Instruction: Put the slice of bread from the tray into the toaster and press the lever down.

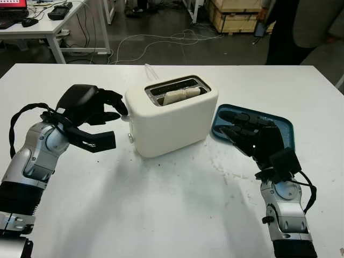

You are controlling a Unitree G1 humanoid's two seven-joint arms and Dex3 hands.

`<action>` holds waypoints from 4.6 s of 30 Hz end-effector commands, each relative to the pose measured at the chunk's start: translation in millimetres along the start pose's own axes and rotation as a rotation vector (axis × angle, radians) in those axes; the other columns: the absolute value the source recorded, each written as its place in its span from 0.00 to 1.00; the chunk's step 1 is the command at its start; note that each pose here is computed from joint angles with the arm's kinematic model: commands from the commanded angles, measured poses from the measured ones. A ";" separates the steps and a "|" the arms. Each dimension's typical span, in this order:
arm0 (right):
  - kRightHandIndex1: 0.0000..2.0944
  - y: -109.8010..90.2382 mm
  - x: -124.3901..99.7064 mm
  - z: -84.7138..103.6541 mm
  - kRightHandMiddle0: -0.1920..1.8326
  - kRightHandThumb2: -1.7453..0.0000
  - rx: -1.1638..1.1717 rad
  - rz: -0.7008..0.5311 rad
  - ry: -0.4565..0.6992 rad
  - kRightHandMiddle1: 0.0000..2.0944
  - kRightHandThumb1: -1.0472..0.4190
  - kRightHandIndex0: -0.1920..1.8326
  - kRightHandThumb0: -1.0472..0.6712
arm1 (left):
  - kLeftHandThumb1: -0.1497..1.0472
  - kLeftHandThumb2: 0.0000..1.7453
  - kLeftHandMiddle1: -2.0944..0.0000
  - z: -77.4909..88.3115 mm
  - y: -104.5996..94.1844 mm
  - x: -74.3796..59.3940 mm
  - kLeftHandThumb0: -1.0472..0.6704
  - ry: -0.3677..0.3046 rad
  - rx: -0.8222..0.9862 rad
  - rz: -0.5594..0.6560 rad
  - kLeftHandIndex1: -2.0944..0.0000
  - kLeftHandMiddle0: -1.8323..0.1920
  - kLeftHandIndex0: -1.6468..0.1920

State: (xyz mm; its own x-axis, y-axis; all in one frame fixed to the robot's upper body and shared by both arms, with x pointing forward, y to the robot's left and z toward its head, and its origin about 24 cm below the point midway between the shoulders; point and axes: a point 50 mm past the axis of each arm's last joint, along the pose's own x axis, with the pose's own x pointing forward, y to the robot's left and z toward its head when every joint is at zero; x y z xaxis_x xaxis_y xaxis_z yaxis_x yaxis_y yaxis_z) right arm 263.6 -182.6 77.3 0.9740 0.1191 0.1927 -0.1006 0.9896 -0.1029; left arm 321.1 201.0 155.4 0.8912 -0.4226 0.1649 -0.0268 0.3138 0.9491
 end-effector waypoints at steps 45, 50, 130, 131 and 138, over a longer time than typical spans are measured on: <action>0.16 -4.9 -1.5 -2.1 0.63 1.00 0.003 -0.009 -0.012 0.00 0.15 0.57 0.34 | 0.76 0.00 0.23 2.3 -46.9 4.2 0.47 -0.007 -0.072 -0.012 0.71 0.46 0.33; 0.16 -5.5 -2.2 -2.6 0.64 1.00 0.002 -0.009 -0.009 0.00 0.14 0.57 0.35 | 0.75 0.00 0.25 4.7 -70.4 -1.3 0.49 0.035 -0.159 -0.047 0.73 0.47 0.32; 0.20 -16.1 -5.4 -7.0 0.64 1.00 -0.018 -0.008 0.013 0.00 0.13 0.58 0.34 | 0.79 0.00 0.24 73.9 -202.7 -9.1 0.47 0.293 -0.435 -0.075 0.66 0.56 0.38; 0.20 -15.8 -5.5 -7.1 0.64 1.00 -0.019 -0.008 0.015 0.00 0.13 0.58 0.33 | 0.79 0.00 0.24 73.7 -202.2 -8.3 0.46 0.282 -0.429 -0.077 0.64 0.56 0.39; 0.20 -13.1 -3.7 -7.2 0.64 1.00 0.001 -0.001 0.009 0.00 0.13 0.59 0.33 | 0.78 0.00 0.22 69.0 -196.7 -5.4 0.47 0.262 -0.393 -0.077 0.58 0.56 0.42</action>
State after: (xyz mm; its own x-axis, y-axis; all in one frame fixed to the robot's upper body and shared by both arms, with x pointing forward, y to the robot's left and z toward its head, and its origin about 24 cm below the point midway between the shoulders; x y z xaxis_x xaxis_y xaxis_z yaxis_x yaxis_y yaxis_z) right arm 261.7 -195.4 70.2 0.9776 0.1178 0.1744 -0.1003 0.9893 -0.1060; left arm 308.7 152.1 26.7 0.9699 0.0364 0.2406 -0.1990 0.6876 0.6983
